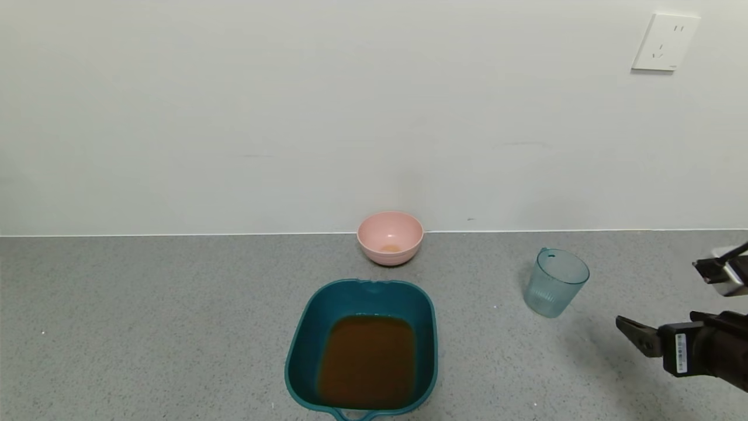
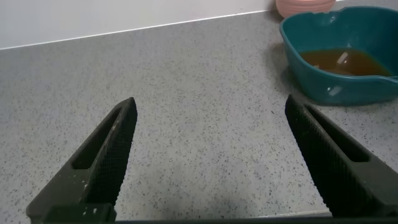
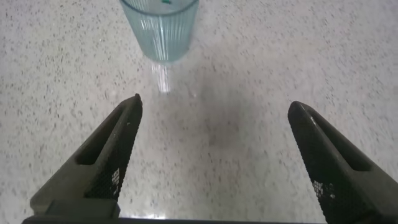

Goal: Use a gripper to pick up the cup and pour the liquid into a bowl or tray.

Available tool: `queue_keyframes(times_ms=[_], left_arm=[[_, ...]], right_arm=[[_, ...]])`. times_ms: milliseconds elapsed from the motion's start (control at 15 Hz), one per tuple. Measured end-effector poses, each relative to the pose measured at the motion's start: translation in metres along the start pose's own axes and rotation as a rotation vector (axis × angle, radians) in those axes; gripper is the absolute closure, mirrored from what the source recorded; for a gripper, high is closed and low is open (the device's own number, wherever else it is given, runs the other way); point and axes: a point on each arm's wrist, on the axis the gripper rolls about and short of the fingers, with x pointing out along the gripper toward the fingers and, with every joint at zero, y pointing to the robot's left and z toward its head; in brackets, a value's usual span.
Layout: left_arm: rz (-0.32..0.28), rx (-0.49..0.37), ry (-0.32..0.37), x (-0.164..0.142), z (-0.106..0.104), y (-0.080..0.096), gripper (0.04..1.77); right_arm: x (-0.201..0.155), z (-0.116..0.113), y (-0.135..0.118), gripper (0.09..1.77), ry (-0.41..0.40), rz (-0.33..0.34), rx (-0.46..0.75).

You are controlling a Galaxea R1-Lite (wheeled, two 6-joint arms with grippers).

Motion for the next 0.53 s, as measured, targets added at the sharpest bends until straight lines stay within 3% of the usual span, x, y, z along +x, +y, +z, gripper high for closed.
queue_keyframes(times_ms=[533], left_arm=[[0.0,0.0,0.0,0.0,0.0,0.0,0.09]], right_arm=[[-0.074,-0.037,-0.024,0.15,-0.057,-0.008,0.021]])
